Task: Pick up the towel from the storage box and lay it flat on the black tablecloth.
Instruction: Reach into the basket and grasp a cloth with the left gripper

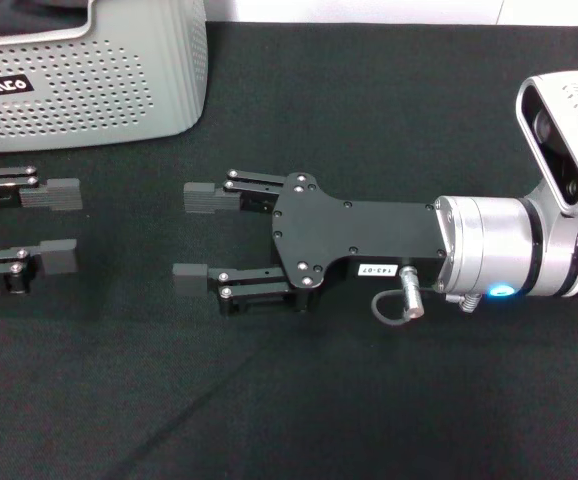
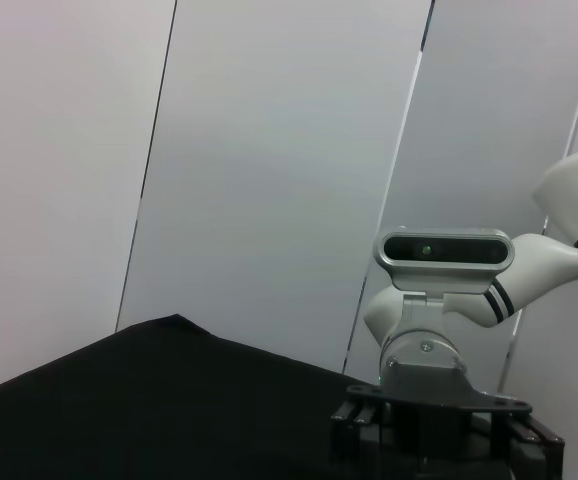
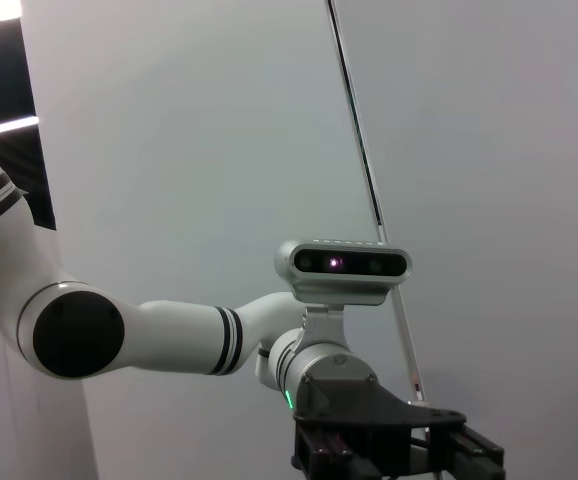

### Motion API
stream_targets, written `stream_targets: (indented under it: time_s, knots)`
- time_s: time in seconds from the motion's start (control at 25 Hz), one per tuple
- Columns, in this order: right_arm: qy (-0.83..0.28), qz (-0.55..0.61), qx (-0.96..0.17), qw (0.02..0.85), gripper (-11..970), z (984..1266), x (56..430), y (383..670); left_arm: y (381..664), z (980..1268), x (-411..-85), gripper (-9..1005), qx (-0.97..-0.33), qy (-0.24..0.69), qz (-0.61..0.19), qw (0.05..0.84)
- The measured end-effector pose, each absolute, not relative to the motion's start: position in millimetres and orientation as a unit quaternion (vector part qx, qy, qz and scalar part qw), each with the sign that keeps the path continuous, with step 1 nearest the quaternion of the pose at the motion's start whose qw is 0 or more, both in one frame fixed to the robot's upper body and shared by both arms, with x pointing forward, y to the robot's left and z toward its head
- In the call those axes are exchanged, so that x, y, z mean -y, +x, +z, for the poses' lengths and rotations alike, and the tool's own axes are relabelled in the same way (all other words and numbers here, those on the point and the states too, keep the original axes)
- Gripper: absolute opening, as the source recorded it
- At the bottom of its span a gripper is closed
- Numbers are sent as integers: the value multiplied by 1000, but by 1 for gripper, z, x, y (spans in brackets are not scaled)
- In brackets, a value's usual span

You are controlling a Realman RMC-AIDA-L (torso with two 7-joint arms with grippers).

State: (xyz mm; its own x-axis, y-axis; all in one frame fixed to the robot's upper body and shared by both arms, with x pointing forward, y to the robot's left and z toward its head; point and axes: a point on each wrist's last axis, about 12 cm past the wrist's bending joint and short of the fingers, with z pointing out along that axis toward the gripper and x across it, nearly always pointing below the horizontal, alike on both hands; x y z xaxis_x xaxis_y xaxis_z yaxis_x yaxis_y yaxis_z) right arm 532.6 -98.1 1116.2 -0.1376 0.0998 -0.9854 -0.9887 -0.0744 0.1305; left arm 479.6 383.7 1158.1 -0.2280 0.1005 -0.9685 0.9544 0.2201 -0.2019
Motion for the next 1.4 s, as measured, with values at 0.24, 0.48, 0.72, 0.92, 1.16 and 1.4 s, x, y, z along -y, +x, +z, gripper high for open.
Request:
stream_targets:
  time_s: [0.24,0.48,0.72,0.92,1.16,1.4]
  knots:
    - [-450,572,-491,479,768,1116,99,535,481,1156,-381,636,-629,418,-467,461]
    - [-448,572,-492,480,767,1116,99,535,481,1155,-380,635,-626,419,-467,463]
    - [-447,572,-492,480,767,1116,100,534,479,1154,-380,634,-624,416,-466,471]
    - [-434,564,-499,495,767,1113,107,535,491,1179,-385,633,-610,366,-465,526]
    - [-393,544,-529,520,767,1102,131,539,516,1265,-374,632,-648,386,-281,594]
    - [-371,528,-541,539,766,1093,144,534,536,1300,-339,630,-697,407,-23,590]
